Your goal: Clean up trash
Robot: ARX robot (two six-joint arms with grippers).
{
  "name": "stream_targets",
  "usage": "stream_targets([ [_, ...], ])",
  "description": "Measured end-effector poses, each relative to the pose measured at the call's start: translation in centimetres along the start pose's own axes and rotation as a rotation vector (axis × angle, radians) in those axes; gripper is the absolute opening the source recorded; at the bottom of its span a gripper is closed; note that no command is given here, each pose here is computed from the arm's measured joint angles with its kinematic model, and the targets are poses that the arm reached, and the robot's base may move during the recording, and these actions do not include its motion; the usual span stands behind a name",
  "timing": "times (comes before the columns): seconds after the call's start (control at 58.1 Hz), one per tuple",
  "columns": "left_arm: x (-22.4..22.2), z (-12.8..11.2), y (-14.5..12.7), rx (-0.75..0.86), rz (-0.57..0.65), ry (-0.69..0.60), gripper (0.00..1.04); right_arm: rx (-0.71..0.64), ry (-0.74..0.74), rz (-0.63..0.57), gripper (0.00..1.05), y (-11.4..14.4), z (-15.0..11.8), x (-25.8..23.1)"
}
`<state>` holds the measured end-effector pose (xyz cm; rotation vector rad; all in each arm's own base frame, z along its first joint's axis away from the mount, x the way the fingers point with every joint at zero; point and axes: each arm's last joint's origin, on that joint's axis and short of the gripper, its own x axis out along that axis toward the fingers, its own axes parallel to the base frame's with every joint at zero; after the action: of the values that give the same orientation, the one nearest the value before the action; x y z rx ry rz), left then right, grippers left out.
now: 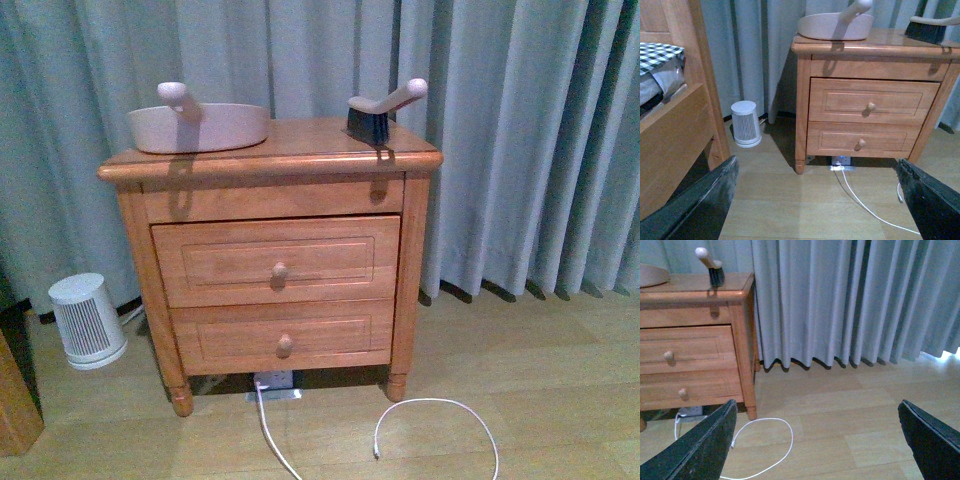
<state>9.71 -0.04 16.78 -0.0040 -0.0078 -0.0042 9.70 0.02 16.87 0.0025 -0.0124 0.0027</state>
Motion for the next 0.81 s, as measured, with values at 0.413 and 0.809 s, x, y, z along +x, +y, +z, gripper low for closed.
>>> stream_targets([
  [0.413,0.00,0.00,0.00,0.000,0.000,0.000,0.97,0.000,0.000,0.000,0.97,0.00,0.00,0.00],
  [0.809,0.00,0.00,0.00,0.000,0.000,0.000,0.97,0.000,0.000,0.000,0.97,0.00,0.00,0.00],
])
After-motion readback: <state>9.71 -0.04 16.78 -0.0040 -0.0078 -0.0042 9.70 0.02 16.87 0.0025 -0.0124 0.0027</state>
